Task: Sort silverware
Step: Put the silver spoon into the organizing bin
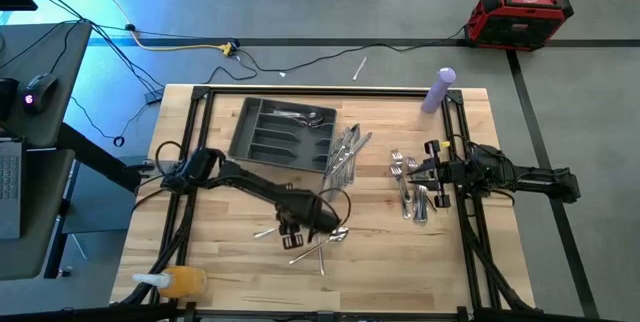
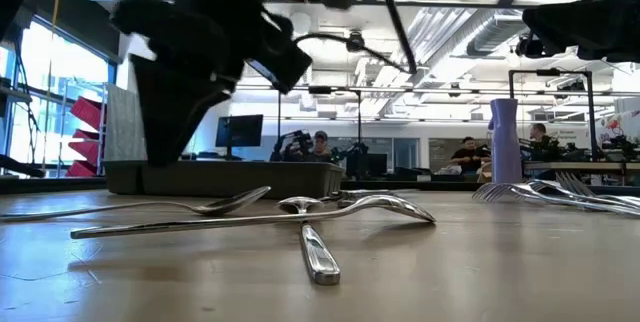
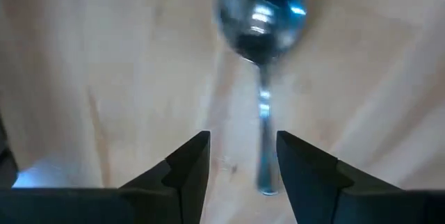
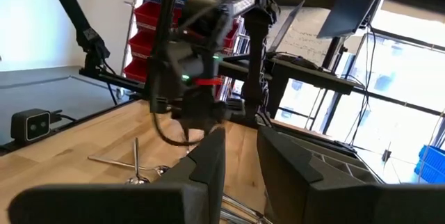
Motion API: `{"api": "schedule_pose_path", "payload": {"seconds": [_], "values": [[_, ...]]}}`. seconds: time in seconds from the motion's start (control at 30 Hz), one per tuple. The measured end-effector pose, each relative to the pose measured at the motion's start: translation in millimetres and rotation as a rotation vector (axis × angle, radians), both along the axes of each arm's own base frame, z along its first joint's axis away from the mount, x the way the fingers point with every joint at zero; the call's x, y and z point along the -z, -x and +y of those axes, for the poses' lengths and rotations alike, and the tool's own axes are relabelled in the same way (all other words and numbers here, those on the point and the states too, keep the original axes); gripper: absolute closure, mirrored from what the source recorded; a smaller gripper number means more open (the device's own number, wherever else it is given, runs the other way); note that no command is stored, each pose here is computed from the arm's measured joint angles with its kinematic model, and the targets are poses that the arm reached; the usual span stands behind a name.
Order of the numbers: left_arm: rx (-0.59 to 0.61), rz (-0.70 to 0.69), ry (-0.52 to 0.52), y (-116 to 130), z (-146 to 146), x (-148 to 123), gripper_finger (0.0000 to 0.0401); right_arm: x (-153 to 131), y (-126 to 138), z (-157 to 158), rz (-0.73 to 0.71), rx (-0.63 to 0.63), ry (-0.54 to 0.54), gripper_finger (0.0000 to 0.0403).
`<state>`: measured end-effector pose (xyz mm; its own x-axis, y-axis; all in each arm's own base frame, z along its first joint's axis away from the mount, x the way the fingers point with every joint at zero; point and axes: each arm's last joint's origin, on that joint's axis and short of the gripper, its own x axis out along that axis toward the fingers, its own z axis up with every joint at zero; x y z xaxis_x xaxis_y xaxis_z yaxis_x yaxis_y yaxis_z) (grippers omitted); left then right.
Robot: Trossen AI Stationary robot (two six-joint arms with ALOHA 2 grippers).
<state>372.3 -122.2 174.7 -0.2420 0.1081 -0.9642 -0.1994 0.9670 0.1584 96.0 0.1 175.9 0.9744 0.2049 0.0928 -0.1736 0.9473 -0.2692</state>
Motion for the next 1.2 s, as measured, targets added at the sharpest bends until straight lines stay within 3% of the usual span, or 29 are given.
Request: {"api": "schedule_pose_path", "payload": {"seconds": [0.27, 0.43, 0.6, 0.7, 0.83, 0.9, 1.0, 1.2], "values": [[-0.091, -0.059, 0.004, -4.7, 5.7, 8.0, 0.0254, -0.2, 0.0, 0.0, -0.002, 0.000, -0.002, 0.0329], [-0.118, -0.036, 0.129, 0.1, 13.3, 35.7, 0.0254, -0.3, 0.0, 0.0, -0.002, 0.000, -0.002, 0.0329], [-0.103, -0.040, 0.135, 5.1, 15.8, 44.4, 0.0256, -0.3, 0.0, 0.0, -0.003, 0.000, -0.002, 0.0329], [-0.081, -0.038, 0.133, 5.6, 16.7, 45.6, 0.0286, -0.3, 0.0, 0.0, -0.003, 0.000, -0.002, 0.0329], [-0.035, -0.021, 0.134, 5.7, 22.2, 46.1, 0.0378, -0.3, 0.0, 0.0, -0.003, 0.000, -0.002, 0.0329], [-0.005, 0.007, 0.133, 5.9, 27.1, 42.8, 0.0390, -0.3, 0.0, 0.0, -0.003, -0.001, -0.002, 0.0329], [0.057, 0.133, 0.042, 13.2, 43.5, 30.6, 0.0396, -0.3, 0.0, 0.0, -0.003, 0.000, -0.002, 0.0329], [0.152, 0.165, -0.096, 9.4, 95.5, -23.6, 0.0399, -0.3, 0.0, 0.0, -0.003, 0.000, -0.002, 0.0329]]}}
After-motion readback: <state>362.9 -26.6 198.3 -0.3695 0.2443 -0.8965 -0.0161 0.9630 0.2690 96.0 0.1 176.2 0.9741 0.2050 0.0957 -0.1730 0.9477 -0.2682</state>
